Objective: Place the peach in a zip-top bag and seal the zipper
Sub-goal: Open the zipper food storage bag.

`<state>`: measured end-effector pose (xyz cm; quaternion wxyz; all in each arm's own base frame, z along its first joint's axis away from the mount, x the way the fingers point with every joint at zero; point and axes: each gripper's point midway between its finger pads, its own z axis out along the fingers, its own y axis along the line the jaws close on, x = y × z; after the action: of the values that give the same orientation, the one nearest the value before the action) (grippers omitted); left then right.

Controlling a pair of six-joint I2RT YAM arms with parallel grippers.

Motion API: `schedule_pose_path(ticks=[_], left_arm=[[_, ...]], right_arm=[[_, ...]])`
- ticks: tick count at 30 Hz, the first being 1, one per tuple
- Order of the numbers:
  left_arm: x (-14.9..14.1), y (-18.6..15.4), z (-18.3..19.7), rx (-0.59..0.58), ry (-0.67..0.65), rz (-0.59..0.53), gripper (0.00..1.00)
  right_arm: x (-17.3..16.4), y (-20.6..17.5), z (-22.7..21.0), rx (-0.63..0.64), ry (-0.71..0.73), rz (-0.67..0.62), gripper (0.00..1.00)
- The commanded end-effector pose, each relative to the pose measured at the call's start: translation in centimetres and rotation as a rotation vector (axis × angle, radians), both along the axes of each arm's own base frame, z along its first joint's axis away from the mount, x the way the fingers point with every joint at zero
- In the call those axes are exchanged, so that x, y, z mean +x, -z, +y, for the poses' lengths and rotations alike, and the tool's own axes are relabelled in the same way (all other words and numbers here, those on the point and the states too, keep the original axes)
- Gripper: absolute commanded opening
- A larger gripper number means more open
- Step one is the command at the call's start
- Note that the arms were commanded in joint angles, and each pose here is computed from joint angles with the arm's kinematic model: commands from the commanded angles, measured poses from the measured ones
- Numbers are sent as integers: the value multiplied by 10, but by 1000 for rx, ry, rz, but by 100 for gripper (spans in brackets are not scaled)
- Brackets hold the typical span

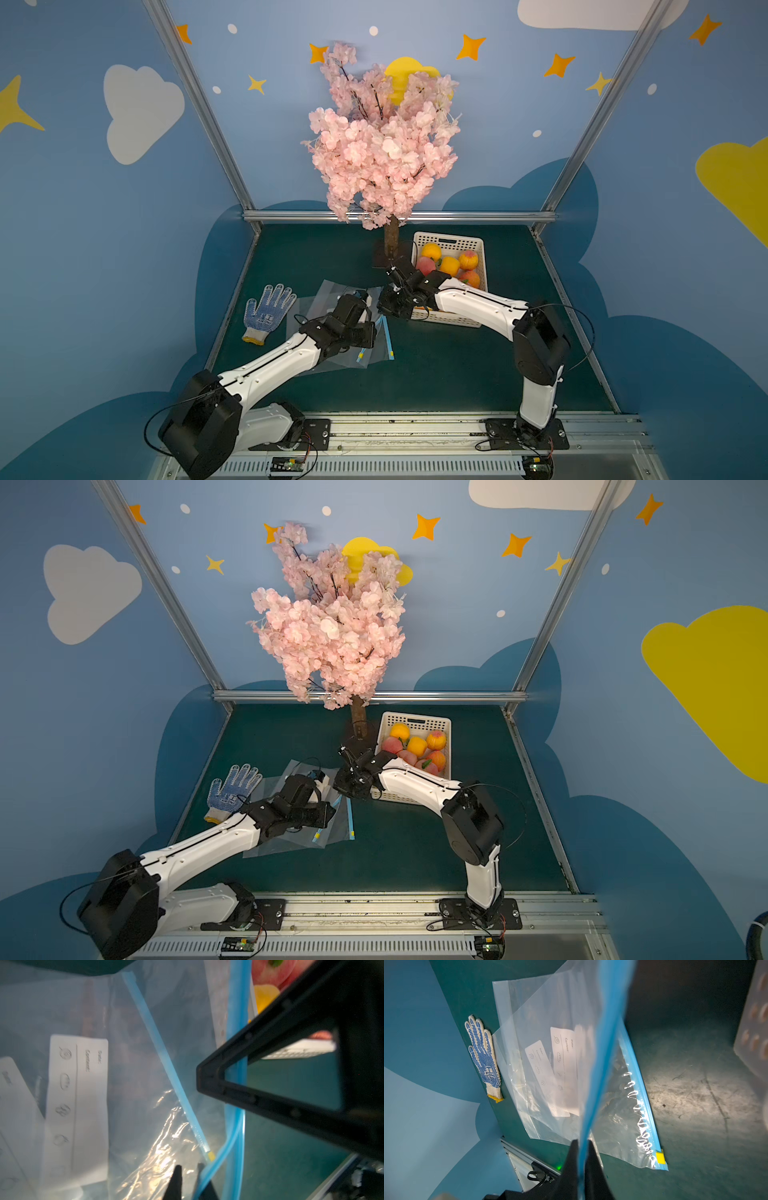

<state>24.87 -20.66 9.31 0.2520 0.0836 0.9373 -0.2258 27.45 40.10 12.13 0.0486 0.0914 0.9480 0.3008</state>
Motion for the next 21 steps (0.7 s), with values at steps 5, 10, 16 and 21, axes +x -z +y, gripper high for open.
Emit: schedule_pose_path(ticks=[5, 10, 16, 21], left_arm=[[5, -3, 4, 18, -23, -21, 3], [8, -5, 8, 35, -50, -23, 3], [10, -7, 6, 26, -47, -31, 3], [7, -6, 5, 25, -36, -22, 3]], right_arm=[[7, -40, -32, 35, -58, -175, 51], [-6, -41, -37, 41, -148, -228, 53], [-6, -28, -14, 30, -195, -174, 48], [-3, -17, 0, 35, -209, -139, 38]])
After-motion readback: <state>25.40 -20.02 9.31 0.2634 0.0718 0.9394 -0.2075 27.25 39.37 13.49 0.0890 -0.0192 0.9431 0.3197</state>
